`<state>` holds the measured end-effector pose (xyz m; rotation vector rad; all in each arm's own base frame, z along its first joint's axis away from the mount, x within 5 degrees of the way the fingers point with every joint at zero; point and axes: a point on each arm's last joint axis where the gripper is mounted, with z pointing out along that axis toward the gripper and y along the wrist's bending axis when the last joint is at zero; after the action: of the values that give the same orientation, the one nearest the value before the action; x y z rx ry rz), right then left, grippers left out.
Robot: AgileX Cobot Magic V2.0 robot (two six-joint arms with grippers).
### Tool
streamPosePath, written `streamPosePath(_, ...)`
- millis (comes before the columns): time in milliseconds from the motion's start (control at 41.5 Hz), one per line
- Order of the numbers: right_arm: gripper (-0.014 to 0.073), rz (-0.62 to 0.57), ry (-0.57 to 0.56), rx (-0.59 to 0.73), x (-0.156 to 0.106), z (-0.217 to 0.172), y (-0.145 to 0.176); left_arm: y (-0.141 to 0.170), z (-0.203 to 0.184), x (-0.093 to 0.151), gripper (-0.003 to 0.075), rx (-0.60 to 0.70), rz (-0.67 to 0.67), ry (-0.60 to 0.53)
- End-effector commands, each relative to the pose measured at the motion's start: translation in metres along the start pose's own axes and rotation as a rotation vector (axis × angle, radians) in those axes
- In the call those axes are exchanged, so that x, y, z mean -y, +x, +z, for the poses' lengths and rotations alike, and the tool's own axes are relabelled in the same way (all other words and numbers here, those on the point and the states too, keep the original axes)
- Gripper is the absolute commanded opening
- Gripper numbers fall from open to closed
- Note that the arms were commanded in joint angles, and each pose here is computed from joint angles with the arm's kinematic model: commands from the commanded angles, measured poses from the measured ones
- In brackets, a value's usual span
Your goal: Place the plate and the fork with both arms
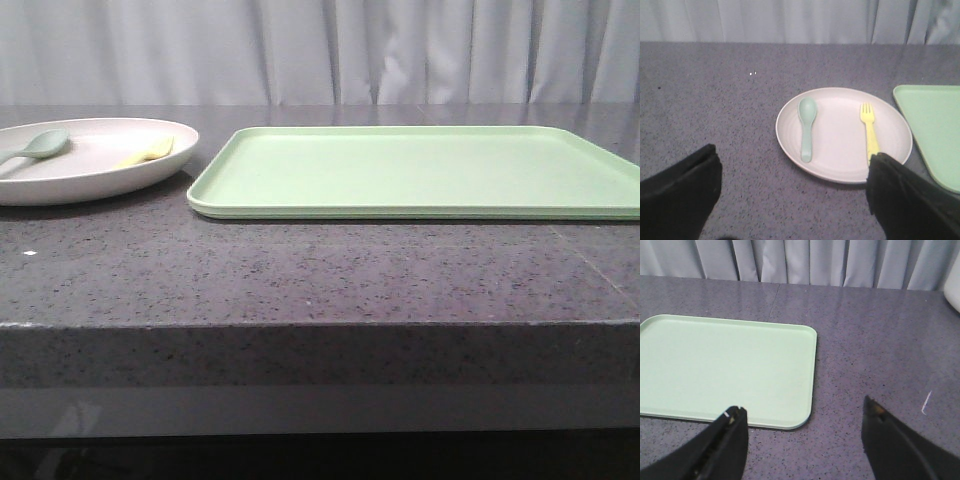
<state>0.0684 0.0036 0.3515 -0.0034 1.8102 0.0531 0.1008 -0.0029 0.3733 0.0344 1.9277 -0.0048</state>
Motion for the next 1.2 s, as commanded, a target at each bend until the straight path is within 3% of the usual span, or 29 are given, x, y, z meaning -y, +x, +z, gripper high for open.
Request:
streamPosePath(0,0.0509,-0.016,0.006,0.085,0.000,-0.001,-0.015,-0.018,0.010,0.000,0.0589,-0.003,0.008,-0.006)
streamPosePath(289,0.0509,-0.016,0.006,0.085,0.000,-0.001,-0.015,-0.021,0.077,0.002,0.0587,-0.369,0.030,-0.029)
streamPosePath(482,0.0509,-0.016,0.006,0.085,0.000,-0.001,-0.015,-0.022,0.123,-0.007,0.0587,-0.482,0.007,-0.063)
streamPosePath(650,0.0509,-0.016,0.006,0.085,0.000,-0.001,-0.015,-0.025,0.157,-0.023,0.0587,-0.512,-0.087,0.008)
streamPosePath(795,0.0509,-0.016,0.006,0.085,0.000,-0.001,-0.015,-0.027,0.181,-0.037,0.0587,-0.466,-0.207,0.095)
streamPosePath(915,0.0509,-0.016,0.006,0.085,0.000,-0.001,-0.015,-0.026,0.201,-0.051,0.0581,-0.402,-0.315,0.084)
streamPosePath(1180,0.0509,-0.016,0.006,0.085,0.000,-0.001,-0.015,-0.008,0.239,-0.061,0.0442,-0.454,-0.391,0.075)
